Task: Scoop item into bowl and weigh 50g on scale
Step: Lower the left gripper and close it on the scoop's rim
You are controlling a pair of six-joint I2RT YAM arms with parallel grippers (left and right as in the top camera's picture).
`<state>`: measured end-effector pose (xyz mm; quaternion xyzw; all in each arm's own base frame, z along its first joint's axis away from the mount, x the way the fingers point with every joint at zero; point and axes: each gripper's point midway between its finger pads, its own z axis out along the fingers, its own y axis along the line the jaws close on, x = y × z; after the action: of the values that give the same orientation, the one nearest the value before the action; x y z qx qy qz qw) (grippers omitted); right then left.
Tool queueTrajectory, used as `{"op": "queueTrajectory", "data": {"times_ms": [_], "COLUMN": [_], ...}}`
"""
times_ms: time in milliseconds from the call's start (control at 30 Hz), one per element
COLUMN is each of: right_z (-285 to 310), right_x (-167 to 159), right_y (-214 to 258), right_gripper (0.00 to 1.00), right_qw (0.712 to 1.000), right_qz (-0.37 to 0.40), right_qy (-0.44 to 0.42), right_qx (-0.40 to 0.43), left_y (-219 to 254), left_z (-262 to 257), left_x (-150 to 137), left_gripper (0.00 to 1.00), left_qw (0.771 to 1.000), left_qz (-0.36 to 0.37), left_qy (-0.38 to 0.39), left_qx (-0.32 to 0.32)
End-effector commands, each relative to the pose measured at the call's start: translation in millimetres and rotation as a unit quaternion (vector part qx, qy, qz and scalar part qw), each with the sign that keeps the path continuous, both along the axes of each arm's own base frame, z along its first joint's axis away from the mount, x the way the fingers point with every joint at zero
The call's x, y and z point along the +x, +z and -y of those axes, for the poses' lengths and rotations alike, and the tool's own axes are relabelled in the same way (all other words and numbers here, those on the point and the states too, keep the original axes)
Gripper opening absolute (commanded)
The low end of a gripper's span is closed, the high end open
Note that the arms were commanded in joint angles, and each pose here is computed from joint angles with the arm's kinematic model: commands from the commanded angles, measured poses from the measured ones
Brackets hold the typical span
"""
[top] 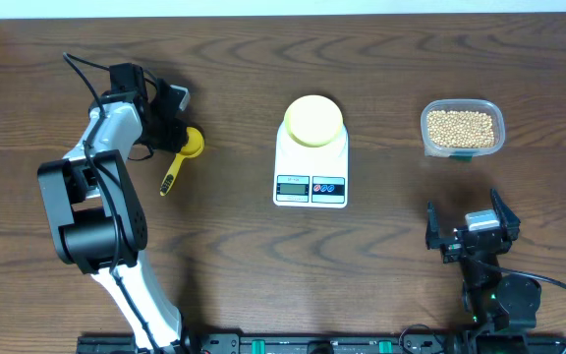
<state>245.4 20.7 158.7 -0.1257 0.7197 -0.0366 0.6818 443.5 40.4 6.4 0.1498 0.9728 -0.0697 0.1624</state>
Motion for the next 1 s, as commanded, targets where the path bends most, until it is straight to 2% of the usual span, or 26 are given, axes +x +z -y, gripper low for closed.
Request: {"op": "queueTrajectory", "data": {"times_ms": [0,433,567,767,967], "right_z": [-2.5,-2.5,-2.5,-2.5,-2.5], "right_x": [-0.5,-0.5,-0.5,-0.5,-0.5], "right_y": [0.2,0.2,0.2,0.2,0.2], "right_gripper": [0.99,0.99,0.99,0.99,0.99], "right_qw": [1.000,1.000,1.000,1.000,1.000], "right_qz": [0.000,0.000,0.000,0.000,0.000], "right_qy": [0.005,0.005,0.005,0.005,0.005], "right_qx": [0.006,0.006,0.006,0.006,0.006], "left_y": [-6.9,-10.4,-10.2,-9.2,21.1], "left_z": [8.0,11.4,11.2,10.5,4.6], "left_x": [-5.3,-8.6,-7.8,-4.4,21.4], "left_gripper": [0.31,0.30,0.10,0.08,0.08], "left_qw": [1.000,1.000,1.000,1.000,0.994], "left_qz": [-0.010,-0.016,-0.014,-0.007,0.033], "left_qy": [-0.004,-0.007,-0.007,-0.004,0.097], "left_qx": [-0.021,-0.021,-0.021,-0.021,-0.044]}}
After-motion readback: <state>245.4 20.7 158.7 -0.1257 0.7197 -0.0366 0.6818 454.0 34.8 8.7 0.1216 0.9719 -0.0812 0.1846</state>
